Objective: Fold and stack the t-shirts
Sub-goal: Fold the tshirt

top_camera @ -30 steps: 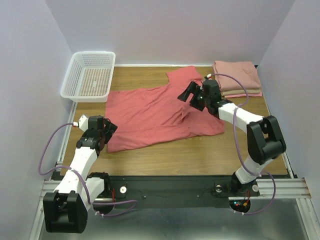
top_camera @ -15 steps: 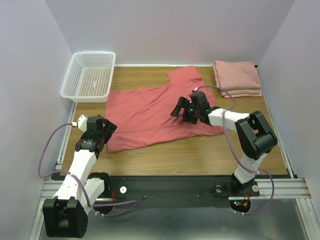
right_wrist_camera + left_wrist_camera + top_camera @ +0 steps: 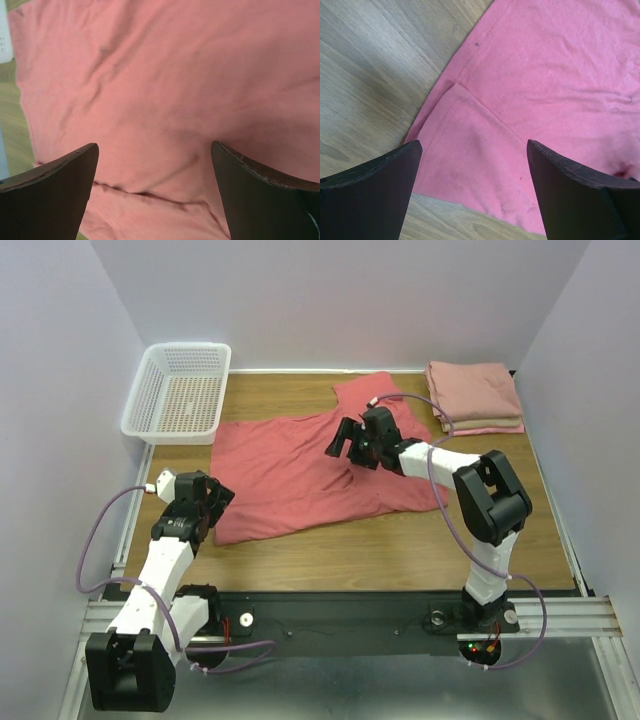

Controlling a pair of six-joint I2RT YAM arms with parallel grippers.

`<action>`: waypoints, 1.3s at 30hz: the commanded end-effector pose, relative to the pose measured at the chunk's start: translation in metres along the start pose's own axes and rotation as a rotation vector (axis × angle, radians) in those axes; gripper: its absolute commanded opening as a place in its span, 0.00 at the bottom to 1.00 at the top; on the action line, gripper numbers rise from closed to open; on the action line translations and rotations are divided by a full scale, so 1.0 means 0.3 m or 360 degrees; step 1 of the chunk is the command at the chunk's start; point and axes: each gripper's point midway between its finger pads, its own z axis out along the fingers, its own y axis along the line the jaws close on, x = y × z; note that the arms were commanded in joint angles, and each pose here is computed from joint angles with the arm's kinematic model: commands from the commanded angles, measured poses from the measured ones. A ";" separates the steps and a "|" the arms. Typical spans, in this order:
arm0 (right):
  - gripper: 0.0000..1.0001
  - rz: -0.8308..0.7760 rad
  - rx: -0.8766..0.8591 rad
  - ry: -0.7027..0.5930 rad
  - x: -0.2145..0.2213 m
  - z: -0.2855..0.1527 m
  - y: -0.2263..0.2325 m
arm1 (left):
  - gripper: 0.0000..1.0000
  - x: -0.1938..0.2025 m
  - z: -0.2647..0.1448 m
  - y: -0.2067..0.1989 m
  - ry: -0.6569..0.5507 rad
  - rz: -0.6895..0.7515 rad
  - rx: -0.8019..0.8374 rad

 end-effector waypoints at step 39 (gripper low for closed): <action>1.00 0.0560 0.0886 -0.0195 0.237 -0.540 -0.720 | 0.99 0.253 0.143 -0.034 0.0360 0.0087 0.0136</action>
